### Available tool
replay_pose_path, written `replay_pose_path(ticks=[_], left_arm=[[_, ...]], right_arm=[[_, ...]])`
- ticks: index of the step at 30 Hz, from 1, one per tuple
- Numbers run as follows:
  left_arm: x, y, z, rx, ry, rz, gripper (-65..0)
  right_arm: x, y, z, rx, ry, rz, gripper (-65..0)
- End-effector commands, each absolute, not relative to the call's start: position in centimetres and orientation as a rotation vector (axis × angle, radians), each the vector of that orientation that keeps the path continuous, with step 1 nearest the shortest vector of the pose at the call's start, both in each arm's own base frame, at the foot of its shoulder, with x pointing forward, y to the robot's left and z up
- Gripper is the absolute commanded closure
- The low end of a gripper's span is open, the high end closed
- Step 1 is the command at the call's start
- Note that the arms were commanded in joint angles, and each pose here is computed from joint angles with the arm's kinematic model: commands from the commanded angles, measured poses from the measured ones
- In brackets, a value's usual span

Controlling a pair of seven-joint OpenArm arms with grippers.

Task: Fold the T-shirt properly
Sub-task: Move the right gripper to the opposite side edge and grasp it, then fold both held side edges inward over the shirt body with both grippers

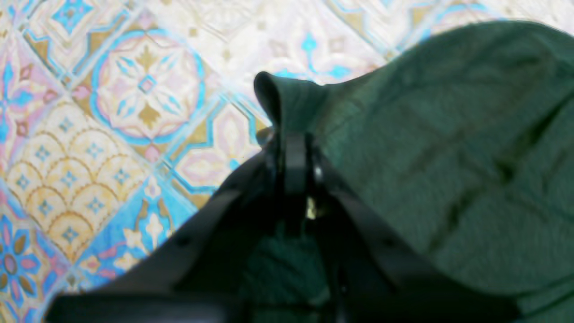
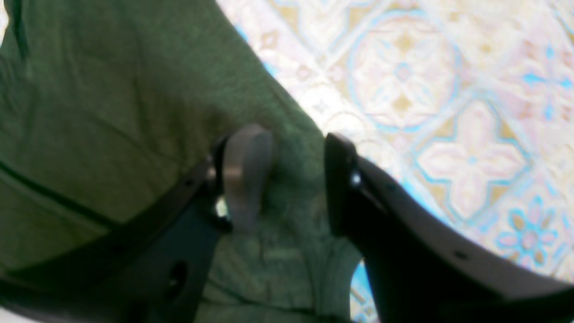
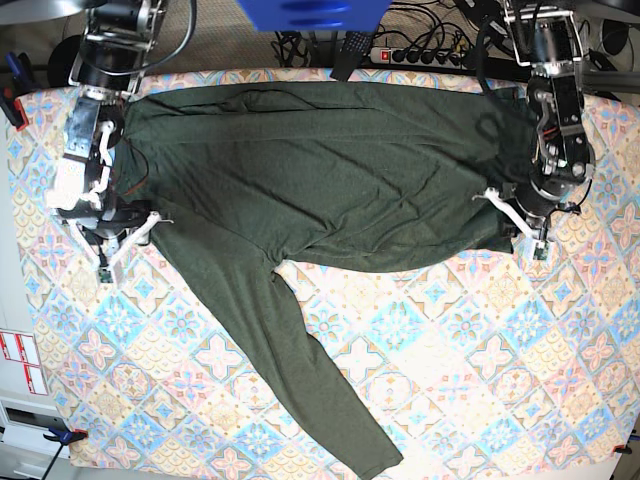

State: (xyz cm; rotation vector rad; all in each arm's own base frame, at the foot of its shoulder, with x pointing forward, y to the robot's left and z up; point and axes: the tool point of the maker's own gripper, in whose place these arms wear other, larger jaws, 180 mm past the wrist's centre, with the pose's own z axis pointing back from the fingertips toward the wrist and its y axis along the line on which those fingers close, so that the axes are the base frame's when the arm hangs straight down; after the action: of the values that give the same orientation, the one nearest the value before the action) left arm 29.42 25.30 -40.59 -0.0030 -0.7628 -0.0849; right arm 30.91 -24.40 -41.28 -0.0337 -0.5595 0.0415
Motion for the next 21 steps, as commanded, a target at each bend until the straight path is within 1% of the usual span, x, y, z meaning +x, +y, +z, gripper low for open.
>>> replay_pose_path(ticks=[1, 8, 12, 18, 21], left_arm=[[29.6, 25.6, -39.5, 0.011, -0.796, -0.099, 0.0], [28.2, 25.2, -39.4, 0.014, -0.790, -0.119, 0.0], [27.9, 24.7, -39.5, -0.037, -0.795, -0.091, 0.0], [27.6, 24.9, -39.3, -0.074, -0.798, -0.076, 0.0], [27.6, 24.9, -39.3, -0.075, -0.798, -0.075, 0.0]], right_arm=[[32.6, -24.8, -40.1, -0.044, -0.609, 0.058, -23.7], [34.6, -24.5, -42.3, -0.044, -0.591, 0.149, -23.7], [35.0, -24.5, -43.6, -0.029, -0.575, 0.140, -23.7], [35.2, -24.7, -44.6, -0.018, -0.549, 0.122, -23.9], [35.0, -23.9, -45.4, -0.010, -0.541, 0.149, -24.0]])
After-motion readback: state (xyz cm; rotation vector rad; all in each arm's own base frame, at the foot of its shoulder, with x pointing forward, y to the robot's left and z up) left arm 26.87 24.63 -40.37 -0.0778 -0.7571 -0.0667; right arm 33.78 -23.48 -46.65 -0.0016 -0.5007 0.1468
